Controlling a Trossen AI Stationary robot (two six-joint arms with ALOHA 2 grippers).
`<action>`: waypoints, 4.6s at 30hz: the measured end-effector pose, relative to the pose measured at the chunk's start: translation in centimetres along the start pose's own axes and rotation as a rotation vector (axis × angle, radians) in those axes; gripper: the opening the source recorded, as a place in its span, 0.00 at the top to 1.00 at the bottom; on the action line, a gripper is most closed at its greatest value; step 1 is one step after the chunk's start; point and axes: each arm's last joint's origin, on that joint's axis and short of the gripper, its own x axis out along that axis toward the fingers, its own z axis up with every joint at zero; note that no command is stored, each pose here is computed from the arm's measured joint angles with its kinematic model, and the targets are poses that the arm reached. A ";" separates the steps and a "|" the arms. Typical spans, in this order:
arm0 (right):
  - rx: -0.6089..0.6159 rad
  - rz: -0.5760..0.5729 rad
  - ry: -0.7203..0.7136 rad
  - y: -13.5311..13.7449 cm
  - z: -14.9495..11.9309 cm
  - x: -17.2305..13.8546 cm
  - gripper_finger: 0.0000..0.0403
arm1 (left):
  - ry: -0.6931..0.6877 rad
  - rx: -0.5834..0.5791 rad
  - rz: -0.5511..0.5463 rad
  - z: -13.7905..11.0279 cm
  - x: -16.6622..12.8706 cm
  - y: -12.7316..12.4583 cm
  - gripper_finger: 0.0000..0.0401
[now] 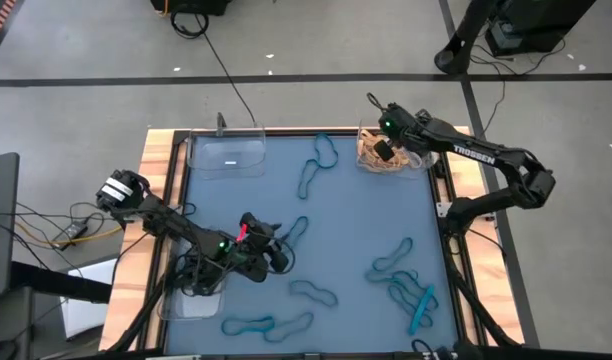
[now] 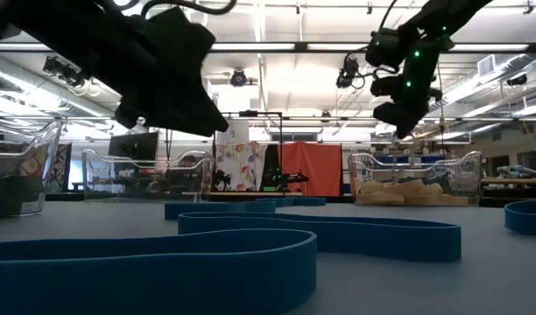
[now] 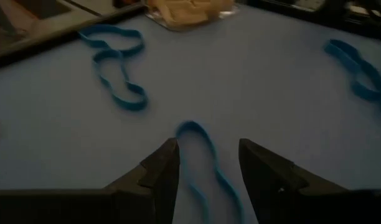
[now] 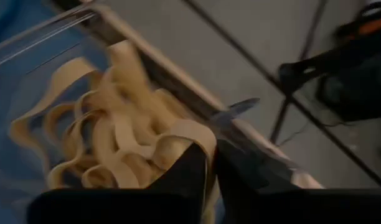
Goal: Sort rubber bands into baskets
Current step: Put the yellow rubber band into the top right transparent bin, then put the blue rubber band into the top left transparent bin
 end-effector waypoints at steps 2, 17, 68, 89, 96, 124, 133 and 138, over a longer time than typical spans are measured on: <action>-0.013 0.047 0.019 0.1 0.0 0.4 0.84 | -0.008 0.009 0.024 0.3 0.5 0.3 0.58; 0.092 0.295 -0.177 1.1 2.1 -0.3 0.47 | 0.072 0.067 0.108 -0.8 2.9 3.6 0.58; -0.658 0.802 -0.206 15.4 4.6 7.8 0.97 | -0.075 0.334 -0.104 6.7 9.2 9.1 0.58; -0.821 0.797 -0.560 21.1 2.8 -5.7 0.99 | -0.092 0.357 -0.166 6.7 8.9 8.5 0.58; -0.832 0.783 -0.564 22.1 1.8 -7.0 0.99 | -0.093 0.420 -0.215 6.5 8.5 7.8 0.67; -0.588 0.735 -0.458 22.3 1.2 -7.0 0.66 | -0.098 0.244 0.049 12.0 2.3 13.8 0.97; -0.587 0.890 -0.536 23.5 -2.1 -4.7 0.68 | -0.035 0.235 0.321 11.5 0.7 16.4 0.95; -0.529 0.886 -0.578 23.7 -2.3 -3.8 0.68 | 0.027 0.190 0.409 11.0 1.0 17.9 0.95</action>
